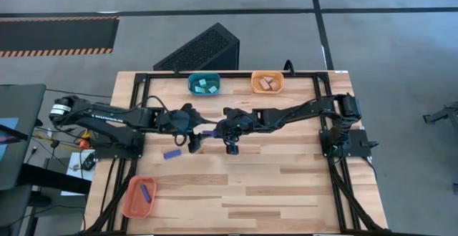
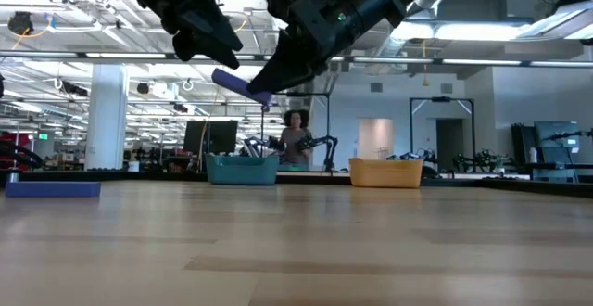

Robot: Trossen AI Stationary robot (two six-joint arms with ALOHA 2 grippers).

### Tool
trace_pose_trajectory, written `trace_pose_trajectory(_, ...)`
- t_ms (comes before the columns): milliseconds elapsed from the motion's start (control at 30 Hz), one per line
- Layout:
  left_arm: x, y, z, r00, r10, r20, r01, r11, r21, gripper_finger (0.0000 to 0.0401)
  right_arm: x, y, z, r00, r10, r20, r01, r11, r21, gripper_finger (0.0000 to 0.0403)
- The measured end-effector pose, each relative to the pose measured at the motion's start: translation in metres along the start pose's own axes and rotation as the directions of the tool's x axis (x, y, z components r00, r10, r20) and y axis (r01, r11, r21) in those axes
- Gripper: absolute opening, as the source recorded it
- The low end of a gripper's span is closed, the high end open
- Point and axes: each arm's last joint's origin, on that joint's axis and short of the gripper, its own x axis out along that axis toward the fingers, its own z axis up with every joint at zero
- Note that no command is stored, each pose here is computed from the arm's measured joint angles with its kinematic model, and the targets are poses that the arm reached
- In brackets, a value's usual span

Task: Sort & place blocks by color
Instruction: Put the center blue blocks into the orange bin

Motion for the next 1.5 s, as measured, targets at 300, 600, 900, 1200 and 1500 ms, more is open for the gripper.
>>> trace_pose_trajectory(300, 0.001, 0.003, -0.001, 0.999, -0.046, -0.028, 0.047, 0.998, 0.028, 0.0242, -0.005, 0.002, 0.023, 0.998, 0.004, 0.067, -0.002, 0.999, -0.04, 0.0072)
trace_pose_trajectory(600, 0.001, 0.004, -0.007, 0.994, -0.049, -0.098, 0.048, 0.999, -0.007, 0.0171, -0.008, 0.005, 0.033, 0.995, 0.007, 0.096, -0.001, 0.998, -0.057, 0.0072)
trace_pose_trajectory(900, -0.009, 0.004, -0.005, 0.994, -0.075, -0.078, 0.075, 0.997, -0.006, 0.0076, -0.008, 0.004, 0.033, 0.995, 0.005, 0.1, -0.005, 1.0, -0.007, 0.0082)
trace_pose_trajectory(1200, -0.049, 0.011, -0.029, 0.965, 0.006, -0.263, -0.052, 0.984, -0.169, 0.0076, -0.006, -0.003, 0.032, 0.993, -0.032, 0.114, 0.012, 0.984, 0.177, 0.0238)
trace_pose_trajectory(1500, -0.096, -0.018, -0.075, 0.681, -0.293, -0.671, 0.134, 0.951, -0.278, 0.0076, 0.036, 0.013, 0.018, 0.985, -0.007, 0.175, -0.031, 0.977, 0.212, 0.0261)
